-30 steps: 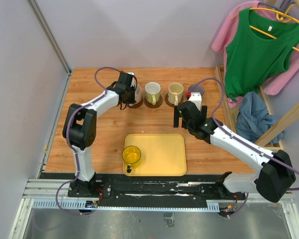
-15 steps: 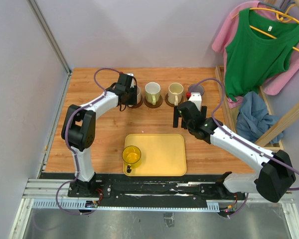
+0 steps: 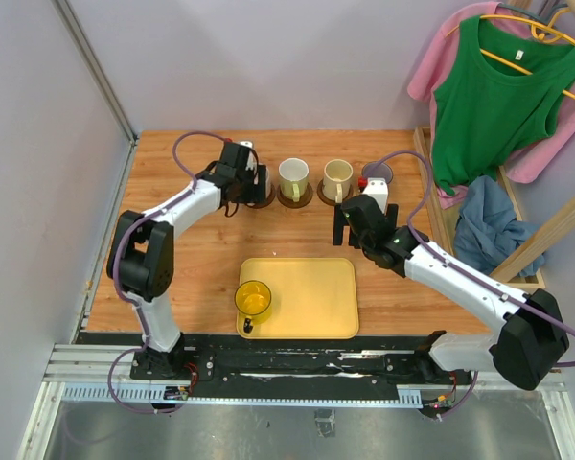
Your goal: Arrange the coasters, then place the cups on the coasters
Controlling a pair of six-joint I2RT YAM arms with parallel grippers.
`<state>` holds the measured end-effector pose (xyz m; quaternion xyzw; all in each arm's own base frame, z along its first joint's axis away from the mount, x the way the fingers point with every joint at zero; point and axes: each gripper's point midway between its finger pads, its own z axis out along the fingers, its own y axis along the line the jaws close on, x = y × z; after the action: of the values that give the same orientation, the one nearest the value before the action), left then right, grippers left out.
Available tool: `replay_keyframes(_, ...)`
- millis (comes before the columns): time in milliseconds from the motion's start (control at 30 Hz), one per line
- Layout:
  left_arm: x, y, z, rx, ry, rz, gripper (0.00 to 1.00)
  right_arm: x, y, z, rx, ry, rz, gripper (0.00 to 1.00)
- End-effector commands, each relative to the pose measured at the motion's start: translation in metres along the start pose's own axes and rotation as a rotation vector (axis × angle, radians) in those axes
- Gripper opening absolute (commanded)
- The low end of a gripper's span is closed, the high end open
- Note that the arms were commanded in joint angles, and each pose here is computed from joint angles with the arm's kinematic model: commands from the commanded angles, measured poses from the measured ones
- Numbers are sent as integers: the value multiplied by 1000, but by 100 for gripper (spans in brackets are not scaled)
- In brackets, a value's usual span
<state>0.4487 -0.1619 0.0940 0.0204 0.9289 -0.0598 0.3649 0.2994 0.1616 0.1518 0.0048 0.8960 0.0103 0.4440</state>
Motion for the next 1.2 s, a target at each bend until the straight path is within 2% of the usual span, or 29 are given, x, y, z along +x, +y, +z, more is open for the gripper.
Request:
replay_keyframes(0, -24, -2, -41, 20, -99, -17, 83, -4, -5, -3, 4, -18, 35, 98)
replay_keyframes(200, -23, -2, -92, 61, -190, -47, 86, -6, -7, -3, 11, -26, 28, 98)
replay_keyframes(400, 28, -2, -136, 85, -200, -48, 87, -16, -19, -5, 41, -56, 39, 98)
replay_keyframes(633, 80, -29, -187, 225, -210, -61, 90, -18, -38, 5, 34, -24, 127, 98)
replay_keyframes(700, 93, -36, -197, 262, -193, -67, 92, -14, -40, 10, 17, 0, 155, 98)
replay_keyframes(767, 105, -41, -206, 293, -169, -75, 99, -10, -41, 12, 9, 16, 171, 98)
replay_keyframes(1167, 179, -45, -219, 317, 74, -90, 100, -2, -47, 12, 21, 28, 156, 98)
